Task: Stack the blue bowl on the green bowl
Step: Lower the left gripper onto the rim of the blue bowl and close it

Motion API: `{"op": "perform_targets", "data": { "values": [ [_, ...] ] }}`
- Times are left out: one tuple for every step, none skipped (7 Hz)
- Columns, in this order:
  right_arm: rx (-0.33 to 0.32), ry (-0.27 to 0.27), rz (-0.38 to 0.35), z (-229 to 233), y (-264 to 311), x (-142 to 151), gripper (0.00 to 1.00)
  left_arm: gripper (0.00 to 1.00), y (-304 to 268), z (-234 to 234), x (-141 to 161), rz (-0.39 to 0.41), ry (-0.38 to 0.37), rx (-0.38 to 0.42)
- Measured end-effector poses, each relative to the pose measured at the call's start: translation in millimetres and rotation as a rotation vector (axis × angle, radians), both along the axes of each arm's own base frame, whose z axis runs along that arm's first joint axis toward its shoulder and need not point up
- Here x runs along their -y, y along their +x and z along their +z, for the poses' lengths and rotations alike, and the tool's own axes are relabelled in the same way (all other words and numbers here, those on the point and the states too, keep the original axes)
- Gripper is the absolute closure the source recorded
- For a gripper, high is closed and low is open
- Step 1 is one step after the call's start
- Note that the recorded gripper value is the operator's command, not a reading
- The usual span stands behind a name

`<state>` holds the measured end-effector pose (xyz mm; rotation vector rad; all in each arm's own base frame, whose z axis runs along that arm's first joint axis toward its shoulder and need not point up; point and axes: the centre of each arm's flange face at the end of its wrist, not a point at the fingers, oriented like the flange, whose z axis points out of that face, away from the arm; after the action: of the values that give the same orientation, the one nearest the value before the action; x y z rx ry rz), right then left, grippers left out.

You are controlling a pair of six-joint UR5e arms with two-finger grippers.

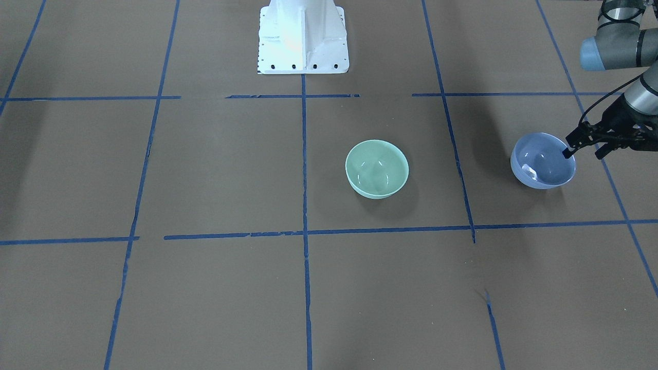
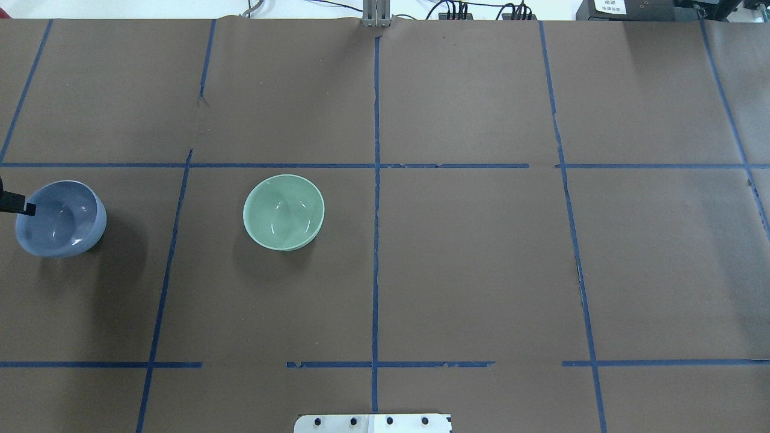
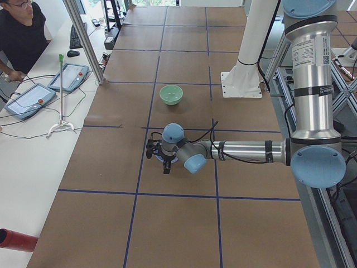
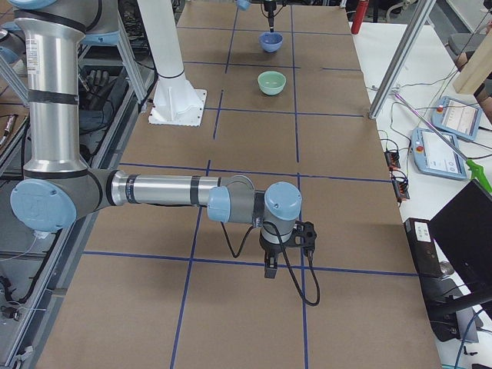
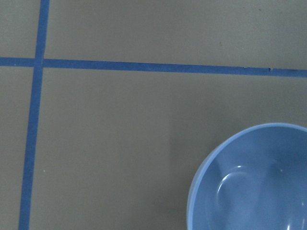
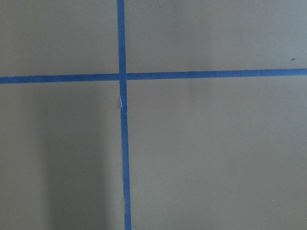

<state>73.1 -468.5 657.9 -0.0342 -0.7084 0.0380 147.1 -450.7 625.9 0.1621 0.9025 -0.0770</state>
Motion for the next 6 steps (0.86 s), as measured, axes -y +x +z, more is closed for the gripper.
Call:
{"op": "perform_targets", "data": {
  "values": [
    [0.000,0.000,0.000,0,0,0,0.00,0.06,8,-1,8,0.006,0.001,0.000],
    [0.000,0.000,0.000,0,0,0,0.00,0.11,18,1,12,0.020,0.001,0.002],
    [0.000,0.000,-0.001,0,0,0,0.00,0.37,26,1,12,0.033,0.001,0.003],
    [0.000,0.000,-0.001,0,0,0,0.00,0.68,29,2,11,0.040,0.002,0.005],
    [0.000,0.000,-0.001,0,0,0,0.00,0.82,29,3,9,0.045,0.004,0.007],
    [0.000,0.000,0.000,0,0,0,0.00,1.00,27,4,6,0.048,0.005,0.008]
  ]
}}
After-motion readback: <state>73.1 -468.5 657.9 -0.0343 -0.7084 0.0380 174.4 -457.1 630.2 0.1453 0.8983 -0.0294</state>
